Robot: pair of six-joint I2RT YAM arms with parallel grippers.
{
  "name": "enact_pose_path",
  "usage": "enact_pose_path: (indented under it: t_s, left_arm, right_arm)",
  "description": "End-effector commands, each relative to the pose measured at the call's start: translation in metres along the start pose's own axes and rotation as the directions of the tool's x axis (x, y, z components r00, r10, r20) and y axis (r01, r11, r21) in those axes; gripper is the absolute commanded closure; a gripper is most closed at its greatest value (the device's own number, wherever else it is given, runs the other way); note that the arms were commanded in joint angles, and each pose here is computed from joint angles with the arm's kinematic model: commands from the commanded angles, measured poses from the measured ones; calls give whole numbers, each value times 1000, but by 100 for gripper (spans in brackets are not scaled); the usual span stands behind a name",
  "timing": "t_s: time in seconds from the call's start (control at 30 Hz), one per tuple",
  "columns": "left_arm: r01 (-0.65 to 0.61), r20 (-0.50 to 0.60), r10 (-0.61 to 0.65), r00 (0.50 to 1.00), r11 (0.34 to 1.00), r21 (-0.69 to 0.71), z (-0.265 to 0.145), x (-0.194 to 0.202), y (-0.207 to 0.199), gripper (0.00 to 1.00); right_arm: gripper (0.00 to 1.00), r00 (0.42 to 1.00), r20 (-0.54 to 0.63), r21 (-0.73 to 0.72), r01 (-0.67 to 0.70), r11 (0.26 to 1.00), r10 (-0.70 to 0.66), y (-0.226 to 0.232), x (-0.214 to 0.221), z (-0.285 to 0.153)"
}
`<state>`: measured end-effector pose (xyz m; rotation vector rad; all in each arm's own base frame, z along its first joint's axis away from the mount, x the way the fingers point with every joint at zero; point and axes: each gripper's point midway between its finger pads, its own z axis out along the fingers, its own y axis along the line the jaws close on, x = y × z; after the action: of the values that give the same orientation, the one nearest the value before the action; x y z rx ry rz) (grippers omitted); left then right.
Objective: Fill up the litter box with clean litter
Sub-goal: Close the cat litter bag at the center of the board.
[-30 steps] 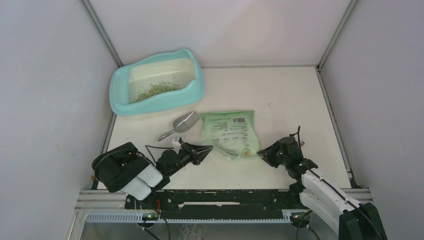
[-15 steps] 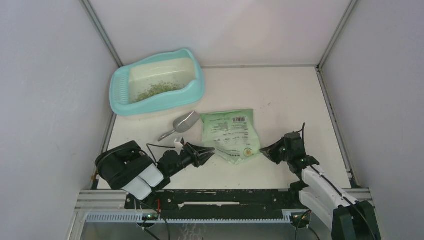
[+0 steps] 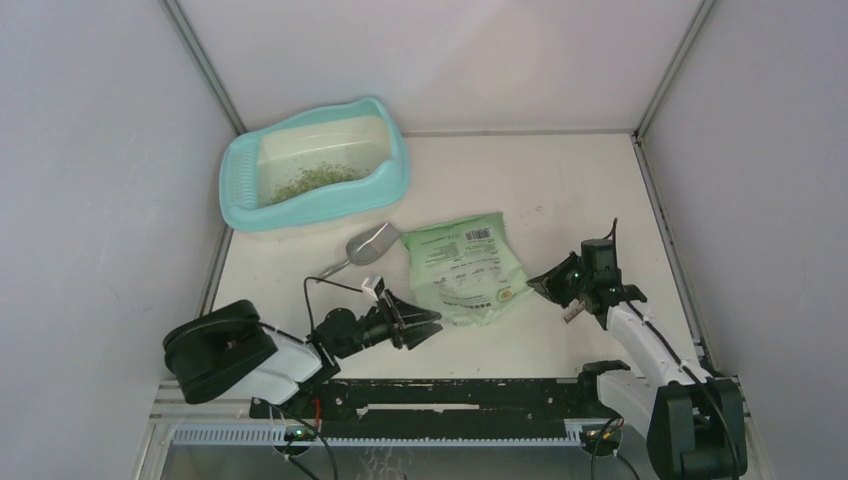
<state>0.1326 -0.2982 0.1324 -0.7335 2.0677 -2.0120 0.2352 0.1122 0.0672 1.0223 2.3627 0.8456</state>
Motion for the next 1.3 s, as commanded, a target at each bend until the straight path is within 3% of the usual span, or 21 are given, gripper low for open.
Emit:
enact_pose_path:
  t_s: [0.0, 0.1, 0.2, 0.3, 0.37, 0.53, 0.73, 0.93, 1.27]
  left_arm:
    - [-62, -38, 56, 998, 982, -178, -52, 9, 66, 53]
    - [-118, -60, 108, 992, 972, -205, -45, 11, 65, 54]
    - [-260, -74, 250, 965, 930, -259, -33, 10, 45, 52]
    - [-376, 18, 403, 915, 868, -324, -40, -11, 13, 43]
    - [-410, 30, 444, 896, 849, -333, -45, -19, 1, 41]
    - [-523, -88, 529, 844, 774, -356, -25, -19, -11, 45]
    - [-680, -229, 657, 718, 594, -429, 10, -32, -33, 47]
    - [-732, -319, 678, 662, 494, -470, 53, -48, -30, 47]
    - [-758, -413, 647, 641, 452, -469, 102, -43, 27, 50]
  right_arm:
    - [100, 999, 11, -6, 49, 999, -49, 8, -21, -7]
    - [100, 998, 15, 1, 56, 998, -56, 8, -31, -7]
    - [100, 998, 23, 9, 61, 998, -61, 7, -44, -7]
    - [100, 997, 5, 4, 72, 997, -72, 7, -50, -6]
    - [100, 997, -14, 2, 82, 997, -82, 7, -53, -3]
    - [100, 995, -26, 1, 96, 995, -96, 8, -59, 2]
    - [100, 989, -32, 28, 145, 989, -144, 13, -71, 3]
    - [100, 988, -59, 13, 142, 990, -141, 14, -71, 7]
    - [100, 989, -103, -18, 109, 994, -110, 15, -69, 14]
